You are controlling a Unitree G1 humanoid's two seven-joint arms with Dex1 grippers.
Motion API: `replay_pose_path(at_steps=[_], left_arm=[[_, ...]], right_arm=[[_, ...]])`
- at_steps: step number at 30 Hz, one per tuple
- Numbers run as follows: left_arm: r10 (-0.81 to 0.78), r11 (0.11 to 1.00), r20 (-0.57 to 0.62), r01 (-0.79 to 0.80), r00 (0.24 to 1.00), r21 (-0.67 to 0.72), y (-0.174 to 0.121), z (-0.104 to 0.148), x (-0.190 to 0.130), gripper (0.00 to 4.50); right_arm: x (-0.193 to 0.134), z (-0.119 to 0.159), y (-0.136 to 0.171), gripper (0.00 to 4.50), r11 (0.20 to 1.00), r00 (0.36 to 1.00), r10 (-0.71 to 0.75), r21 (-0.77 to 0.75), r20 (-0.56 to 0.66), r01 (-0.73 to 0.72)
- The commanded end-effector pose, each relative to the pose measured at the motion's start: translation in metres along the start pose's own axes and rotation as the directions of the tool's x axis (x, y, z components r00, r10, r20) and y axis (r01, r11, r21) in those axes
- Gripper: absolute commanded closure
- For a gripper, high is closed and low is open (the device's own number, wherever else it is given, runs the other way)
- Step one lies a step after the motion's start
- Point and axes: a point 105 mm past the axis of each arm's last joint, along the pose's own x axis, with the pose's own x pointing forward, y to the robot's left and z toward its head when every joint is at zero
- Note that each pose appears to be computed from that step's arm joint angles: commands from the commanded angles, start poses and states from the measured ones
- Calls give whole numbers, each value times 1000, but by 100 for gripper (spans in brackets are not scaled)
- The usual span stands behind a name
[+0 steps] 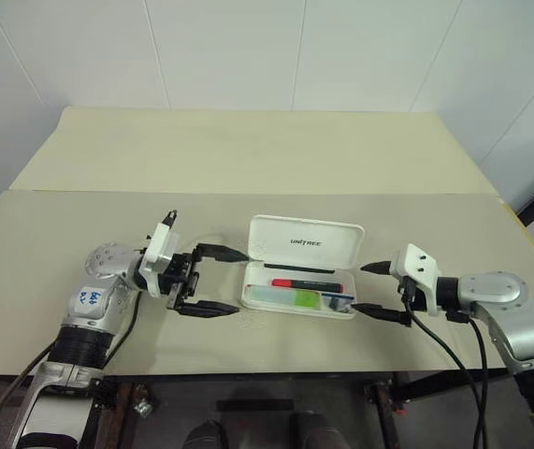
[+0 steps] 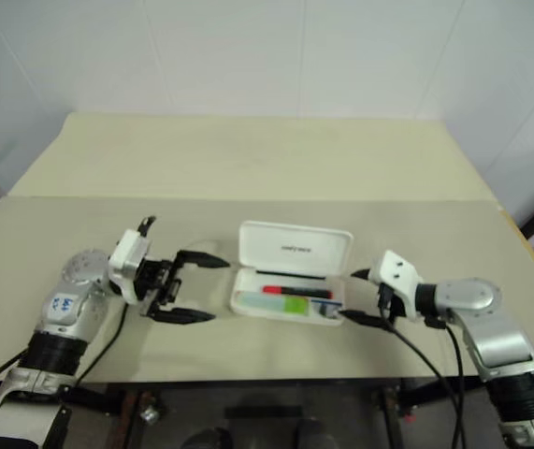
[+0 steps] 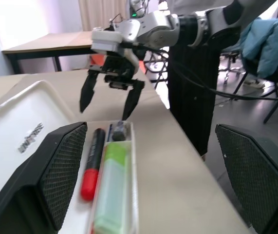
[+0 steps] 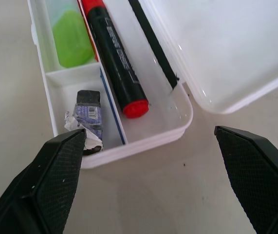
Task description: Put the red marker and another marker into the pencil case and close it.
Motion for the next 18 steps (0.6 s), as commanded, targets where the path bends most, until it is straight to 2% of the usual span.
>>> replay_pose_path(at_steps=[1,7,13,16,18], left_arm=[[14,995,28,-17,1000,100,14,18,-4,0],[57,987,69,-67,996,148,40,30,-15,0],[135,985,82,-143,988,99,69,32,-19,0],[181,982,29,-182,983,40,82,24,-19,0],[178,984,-3,-178,984,14,85,19,-20,0]], right_arm=[[-13,23,-9,3,997,998,-39,-72,56,43],[-32,42,-11,3,995,984,-56,-71,167,69],[-49,52,1,3,1000,970,-14,-15,243,18],[-51,56,-6,3,997,959,-72,-17,274,80],[-56,66,-4,3,997,934,-67,-12,351,76]])
